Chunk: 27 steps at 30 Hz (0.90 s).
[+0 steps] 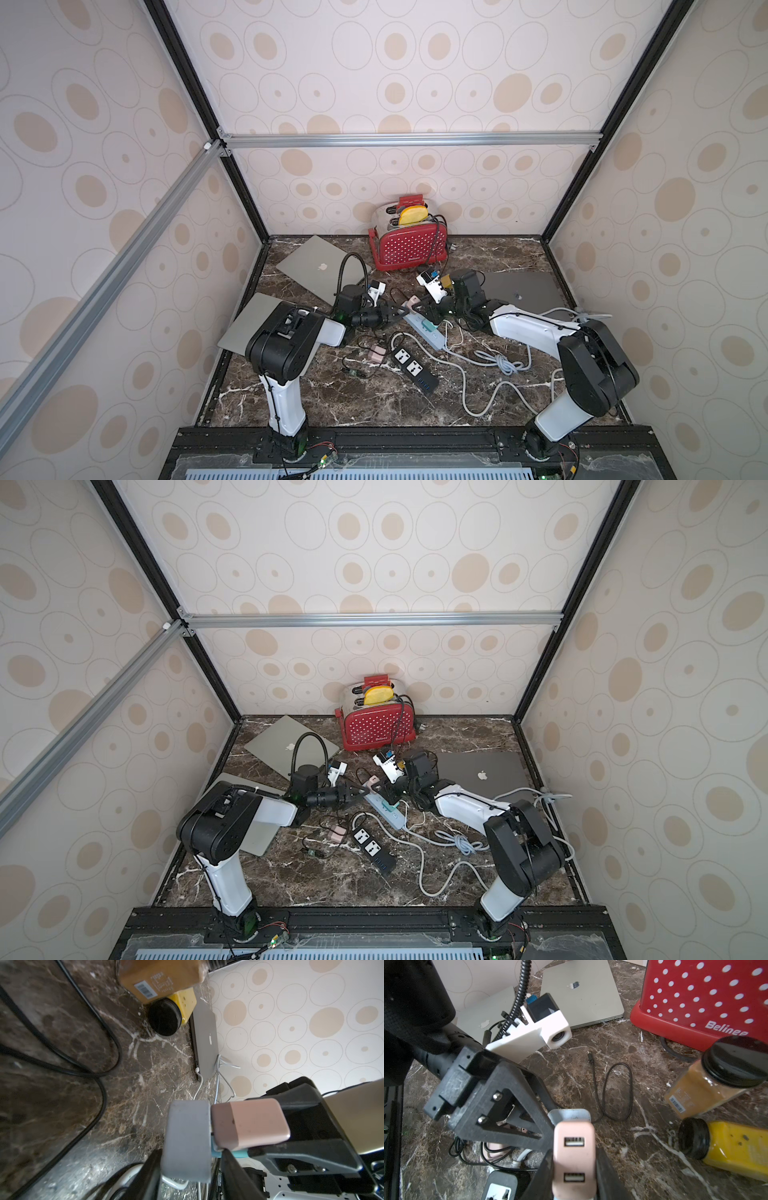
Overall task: Unplug the laptop charger
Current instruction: Remove the plug from the socket.
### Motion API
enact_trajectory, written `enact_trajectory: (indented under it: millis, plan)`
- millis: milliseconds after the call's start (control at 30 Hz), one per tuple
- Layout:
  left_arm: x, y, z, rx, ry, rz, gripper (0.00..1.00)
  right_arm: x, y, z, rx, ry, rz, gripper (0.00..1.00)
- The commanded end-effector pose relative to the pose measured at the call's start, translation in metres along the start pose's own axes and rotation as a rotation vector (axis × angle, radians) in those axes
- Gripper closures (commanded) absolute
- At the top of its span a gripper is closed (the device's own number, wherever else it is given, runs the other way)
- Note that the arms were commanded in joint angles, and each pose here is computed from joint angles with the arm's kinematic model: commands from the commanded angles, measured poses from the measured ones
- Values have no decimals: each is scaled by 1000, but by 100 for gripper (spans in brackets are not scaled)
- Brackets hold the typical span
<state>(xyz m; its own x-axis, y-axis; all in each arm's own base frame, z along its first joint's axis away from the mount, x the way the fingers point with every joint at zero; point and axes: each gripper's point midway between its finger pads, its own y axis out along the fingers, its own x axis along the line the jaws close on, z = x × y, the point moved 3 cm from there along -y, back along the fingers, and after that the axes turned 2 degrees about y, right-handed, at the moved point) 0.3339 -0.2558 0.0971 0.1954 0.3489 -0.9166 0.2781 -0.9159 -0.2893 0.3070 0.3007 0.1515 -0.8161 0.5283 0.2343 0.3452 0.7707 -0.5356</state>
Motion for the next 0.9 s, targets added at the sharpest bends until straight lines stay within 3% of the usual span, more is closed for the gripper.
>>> enact_trajectory:
  millis: [0, 200, 267, 400, 567, 867]
  plan:
    - [-17, -1, -16, -30, 65, 25, 64, 14, -1, -16, -34, -11, -77, 96]
    - [-13, 1, -16, -19, 72, 3, 87, 20, 0, -18, -36, -19, -113, 96]
    - [-10, 1, -16, -18, 67, -12, 100, 21, 1, -18, -36, -23, -114, 96]
    - [10, 3, -8, 17, 7, -99, 100, 22, 2, -18, -28, -61, -62, 96]
    - [46, 5, 7, 38, -100, -201, 100, 30, 3, -20, 15, -216, 103, 97]
    - [66, -2, 18, 66, -108, -323, 100, 26, -9, -32, -59, -150, 135, 97]
